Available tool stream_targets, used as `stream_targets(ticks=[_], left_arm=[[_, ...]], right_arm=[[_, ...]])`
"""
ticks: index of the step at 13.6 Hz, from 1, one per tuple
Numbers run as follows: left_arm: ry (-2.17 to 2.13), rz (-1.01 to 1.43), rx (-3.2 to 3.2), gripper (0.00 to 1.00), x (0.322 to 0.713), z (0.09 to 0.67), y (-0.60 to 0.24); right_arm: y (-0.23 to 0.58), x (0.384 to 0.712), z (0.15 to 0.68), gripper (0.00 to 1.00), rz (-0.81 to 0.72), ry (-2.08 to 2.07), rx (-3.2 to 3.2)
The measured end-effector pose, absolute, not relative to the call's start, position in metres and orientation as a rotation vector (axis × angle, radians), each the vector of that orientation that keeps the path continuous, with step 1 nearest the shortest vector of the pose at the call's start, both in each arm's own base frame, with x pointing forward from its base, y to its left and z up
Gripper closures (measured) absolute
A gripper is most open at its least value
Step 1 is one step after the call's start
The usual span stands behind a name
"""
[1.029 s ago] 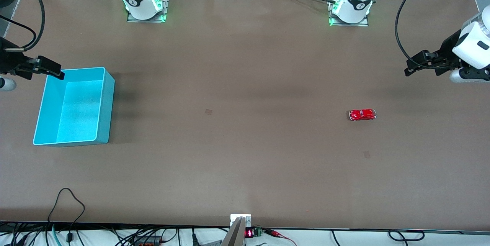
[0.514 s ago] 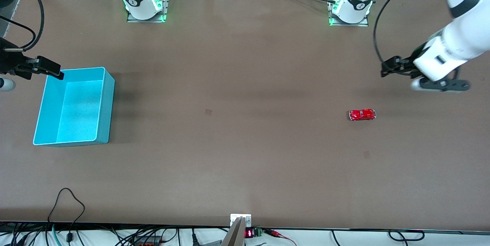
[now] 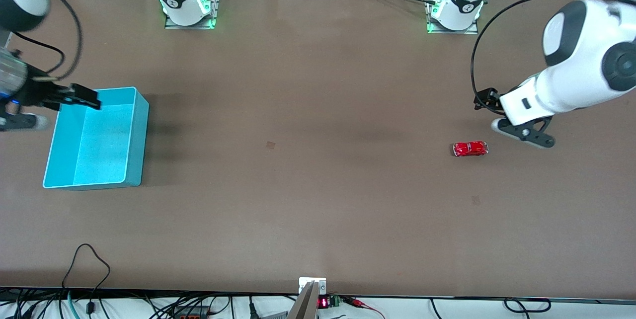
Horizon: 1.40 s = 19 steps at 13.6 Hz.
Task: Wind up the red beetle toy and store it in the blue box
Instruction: 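Lower the left gripper over the red beetle toy car, then close the left gripper on the red beetle car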
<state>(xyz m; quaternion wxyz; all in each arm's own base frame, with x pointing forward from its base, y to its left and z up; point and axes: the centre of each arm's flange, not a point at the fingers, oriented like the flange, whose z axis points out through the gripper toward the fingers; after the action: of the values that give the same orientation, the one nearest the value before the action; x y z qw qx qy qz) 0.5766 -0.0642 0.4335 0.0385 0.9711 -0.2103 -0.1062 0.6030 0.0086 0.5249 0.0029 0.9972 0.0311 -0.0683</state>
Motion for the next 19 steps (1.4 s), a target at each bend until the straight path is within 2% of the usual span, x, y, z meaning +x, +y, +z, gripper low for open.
stream_targets(ticks=[3, 6, 12, 19], left_arm=[[-0.928, -0.302, 2.923, 0.00, 0.577, 0.401, -0.061], [-1.279, -0.225, 2.817, 0.00, 0.572, 0.358, -0.049], [-1.897, -0.091, 2.449, 0.00, 0.560, 0.279, -0.039], [-2.100, 0.001, 2.363, 0.00, 0.559, 0.227, -0.013]], right_arm=[[0.027, 0.606, 0.495, 0.00, -0.343, 0.143, 3.107], [0.020, 0.596, 0.488, 0.00, -0.475, 0.166, 3.092], [-0.002, 0.597, 0.480, 0.00, -0.516, 0.159, 3.095], [-0.026, 0.600, 0.465, 0.00, -0.556, 0.108, 3.100]])
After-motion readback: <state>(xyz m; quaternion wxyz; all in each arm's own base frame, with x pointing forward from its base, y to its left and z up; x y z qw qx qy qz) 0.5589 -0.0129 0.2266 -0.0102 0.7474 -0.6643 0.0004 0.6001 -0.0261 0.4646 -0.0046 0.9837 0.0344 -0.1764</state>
